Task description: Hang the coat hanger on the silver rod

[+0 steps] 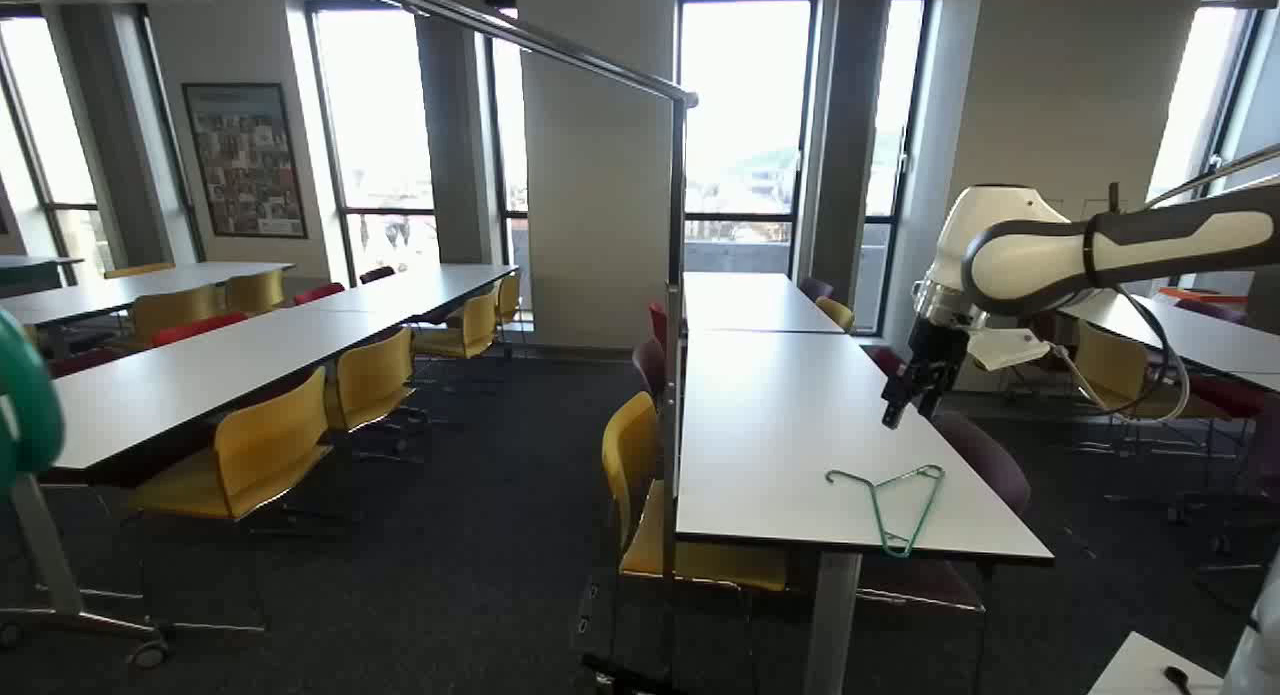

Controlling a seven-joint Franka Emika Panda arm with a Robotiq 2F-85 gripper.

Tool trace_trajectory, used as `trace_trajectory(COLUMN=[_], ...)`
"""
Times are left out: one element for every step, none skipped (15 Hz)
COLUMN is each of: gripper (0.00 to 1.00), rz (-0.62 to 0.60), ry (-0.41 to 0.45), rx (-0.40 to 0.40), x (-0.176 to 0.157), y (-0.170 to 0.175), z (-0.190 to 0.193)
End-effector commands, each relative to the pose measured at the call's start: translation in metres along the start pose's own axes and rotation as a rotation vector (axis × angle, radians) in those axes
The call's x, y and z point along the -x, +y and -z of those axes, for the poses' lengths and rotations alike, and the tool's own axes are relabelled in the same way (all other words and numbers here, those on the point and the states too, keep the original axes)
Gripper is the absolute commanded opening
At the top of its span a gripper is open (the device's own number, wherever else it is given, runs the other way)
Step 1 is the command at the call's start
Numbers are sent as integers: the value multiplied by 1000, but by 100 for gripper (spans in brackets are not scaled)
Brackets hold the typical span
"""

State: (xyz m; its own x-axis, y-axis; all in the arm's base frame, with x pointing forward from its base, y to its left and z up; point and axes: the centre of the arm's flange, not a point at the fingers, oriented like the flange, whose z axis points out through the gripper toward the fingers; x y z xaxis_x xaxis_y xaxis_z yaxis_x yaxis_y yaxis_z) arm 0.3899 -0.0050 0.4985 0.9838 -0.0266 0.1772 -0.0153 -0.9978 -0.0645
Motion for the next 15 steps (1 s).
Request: trace_trajectory(gripper=[100,100,100,100,100,100,100,100,100,100,100,100,100,100,100], rz=[0,0,0,0,0,0,0,0,0,12,28,21,10,-18,-60], ry=[-1,-1,-1,-1,-1,-1,-1,-1,-1,-5,0,7,12,22,37], rx=[0,0,0,0,0,0,0,0,0,-8,-17,-27,-53,-79,-89], x=[0,0,0,0,0,0,0,0,0,-1,-4,-10,-15,-23,-30], y=[0,0,0,0,0,0,0,0,0,-3,-5,-4,-1,4,11], z=[0,0,0,0,0,0,0,0,0,1,1,2,3,5,7])
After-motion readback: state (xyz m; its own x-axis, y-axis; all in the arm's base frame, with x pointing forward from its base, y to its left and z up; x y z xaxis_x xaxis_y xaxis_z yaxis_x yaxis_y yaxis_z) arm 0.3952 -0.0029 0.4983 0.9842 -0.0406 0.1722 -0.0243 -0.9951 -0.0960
